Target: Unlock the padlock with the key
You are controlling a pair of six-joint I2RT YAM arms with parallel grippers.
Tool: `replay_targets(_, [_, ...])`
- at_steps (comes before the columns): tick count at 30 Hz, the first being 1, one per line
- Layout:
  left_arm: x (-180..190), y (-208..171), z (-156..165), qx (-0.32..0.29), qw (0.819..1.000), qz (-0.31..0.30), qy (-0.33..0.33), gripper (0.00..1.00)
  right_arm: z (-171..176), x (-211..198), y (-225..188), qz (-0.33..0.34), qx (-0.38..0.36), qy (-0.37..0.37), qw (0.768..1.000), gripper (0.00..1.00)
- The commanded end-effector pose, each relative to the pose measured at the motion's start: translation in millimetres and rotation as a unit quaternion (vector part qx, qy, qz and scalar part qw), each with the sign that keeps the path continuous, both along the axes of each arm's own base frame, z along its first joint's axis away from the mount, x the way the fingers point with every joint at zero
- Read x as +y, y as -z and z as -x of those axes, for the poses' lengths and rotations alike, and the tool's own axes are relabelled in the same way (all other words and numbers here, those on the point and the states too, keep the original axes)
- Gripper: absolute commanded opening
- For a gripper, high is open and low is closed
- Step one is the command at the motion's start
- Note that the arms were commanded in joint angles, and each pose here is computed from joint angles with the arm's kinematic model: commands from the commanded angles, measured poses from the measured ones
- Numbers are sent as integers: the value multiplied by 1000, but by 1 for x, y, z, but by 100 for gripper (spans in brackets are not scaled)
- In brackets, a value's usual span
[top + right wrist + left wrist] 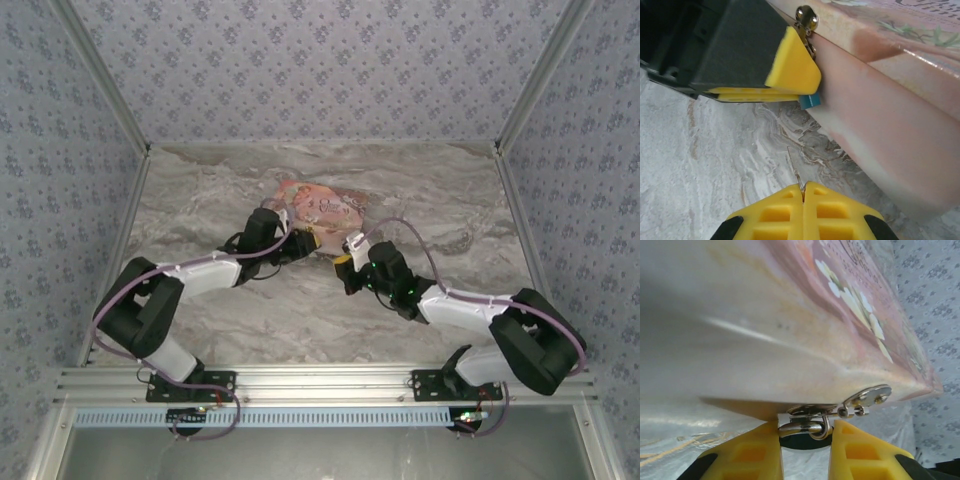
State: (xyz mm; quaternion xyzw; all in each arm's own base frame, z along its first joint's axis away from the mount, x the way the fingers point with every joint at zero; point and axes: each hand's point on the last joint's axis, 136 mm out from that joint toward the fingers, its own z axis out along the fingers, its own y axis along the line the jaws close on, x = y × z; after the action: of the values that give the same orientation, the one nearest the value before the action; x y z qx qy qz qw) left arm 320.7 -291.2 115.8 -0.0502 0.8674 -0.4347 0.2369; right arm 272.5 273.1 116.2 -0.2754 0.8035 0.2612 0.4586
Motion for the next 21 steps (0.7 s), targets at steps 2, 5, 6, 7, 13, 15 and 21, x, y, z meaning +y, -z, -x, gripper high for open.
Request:
replay_targets(2, [-12, -43, -1, 1, 999, 54, -2, 18, -8, -3, -2, 8, -37, 18, 999, 0])
replay_targets(5, [-12, -43, 1, 22, 998, 66, -10, 18, -10, -3, -6, 0, -49, 21, 999, 0])
replay_targets(6, [-12, -43, 2, 35, 997, 72, -16, 18, -10, -2, -7, -3, -50, 20, 999, 0])
replay_targets(7, [-12, -44, 2, 39, 996, 80, -18, 18, -9, -1, -7, -4, -51, 18, 999, 0])
replay_targets(13, [-17, -50, 2, 65, 992, 104, -26, 18, -8, 4, -6, -7, -54, 9, 998, 0])
replay_targets(15, [-17, -52, 1, 66, 992, 108, -28, 19, -8, 6, -6, -12, -55, 7, 998, 0])
replay_targets(21, [-17, -55, 1, 67, 991, 111, -31, 19, -10, 12, -6, -24, -52, -1, 998, 0])
